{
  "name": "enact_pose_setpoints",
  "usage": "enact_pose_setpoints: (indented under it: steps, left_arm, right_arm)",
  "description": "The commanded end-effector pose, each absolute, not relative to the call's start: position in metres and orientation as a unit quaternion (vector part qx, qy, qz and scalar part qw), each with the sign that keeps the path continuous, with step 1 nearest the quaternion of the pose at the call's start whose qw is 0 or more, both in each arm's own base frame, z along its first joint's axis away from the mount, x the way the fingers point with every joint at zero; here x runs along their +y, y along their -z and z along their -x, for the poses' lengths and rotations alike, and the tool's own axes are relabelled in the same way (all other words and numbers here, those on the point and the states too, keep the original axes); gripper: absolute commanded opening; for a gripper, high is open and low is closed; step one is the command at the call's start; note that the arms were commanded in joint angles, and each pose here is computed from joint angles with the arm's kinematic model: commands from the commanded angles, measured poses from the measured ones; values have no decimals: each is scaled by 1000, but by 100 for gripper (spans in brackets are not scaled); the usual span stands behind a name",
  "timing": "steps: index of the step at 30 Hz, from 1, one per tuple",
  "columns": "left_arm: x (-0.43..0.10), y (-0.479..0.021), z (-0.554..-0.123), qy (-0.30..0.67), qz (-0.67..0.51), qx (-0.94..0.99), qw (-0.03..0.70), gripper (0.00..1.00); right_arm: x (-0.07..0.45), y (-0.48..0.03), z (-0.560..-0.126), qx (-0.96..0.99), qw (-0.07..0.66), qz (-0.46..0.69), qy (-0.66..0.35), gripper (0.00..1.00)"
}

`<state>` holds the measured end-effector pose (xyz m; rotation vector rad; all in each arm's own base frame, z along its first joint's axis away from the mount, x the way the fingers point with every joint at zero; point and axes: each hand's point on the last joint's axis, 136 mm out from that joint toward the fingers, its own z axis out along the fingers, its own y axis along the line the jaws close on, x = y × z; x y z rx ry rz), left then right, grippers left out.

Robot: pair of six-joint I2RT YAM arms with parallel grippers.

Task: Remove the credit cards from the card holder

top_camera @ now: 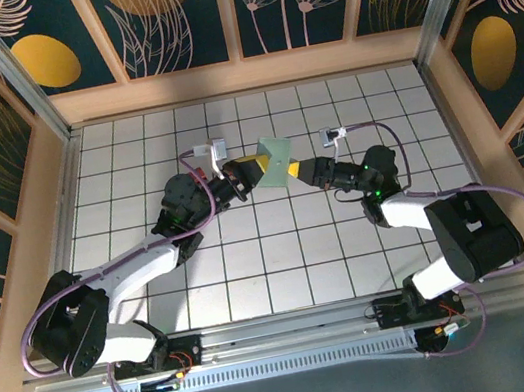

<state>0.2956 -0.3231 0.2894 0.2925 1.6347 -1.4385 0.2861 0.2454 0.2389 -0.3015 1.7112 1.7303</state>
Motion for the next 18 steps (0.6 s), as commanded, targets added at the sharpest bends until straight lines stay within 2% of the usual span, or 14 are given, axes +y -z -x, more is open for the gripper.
enact_pose_setpoints:
  steps: [1,8,13,18]
  left_arm:
    - [-330,-328,-282,624,-152,611,462,0]
    - [-335,-329,-280,639,-157,605,449,0]
    - [-342,-330,-277,657,-169,595,430,0]
    - [-344,-323,-283,651,-160,607,426,0]
  right_arm:
    - [247,-259,-270,620,348,159,-685,39]
    - [248,-265,-264,614,344,173,-689,28]
    - [251,-275,-256,608,352,189,-686,25]
    - [253,-274,-259,631,368,191,-656,11]
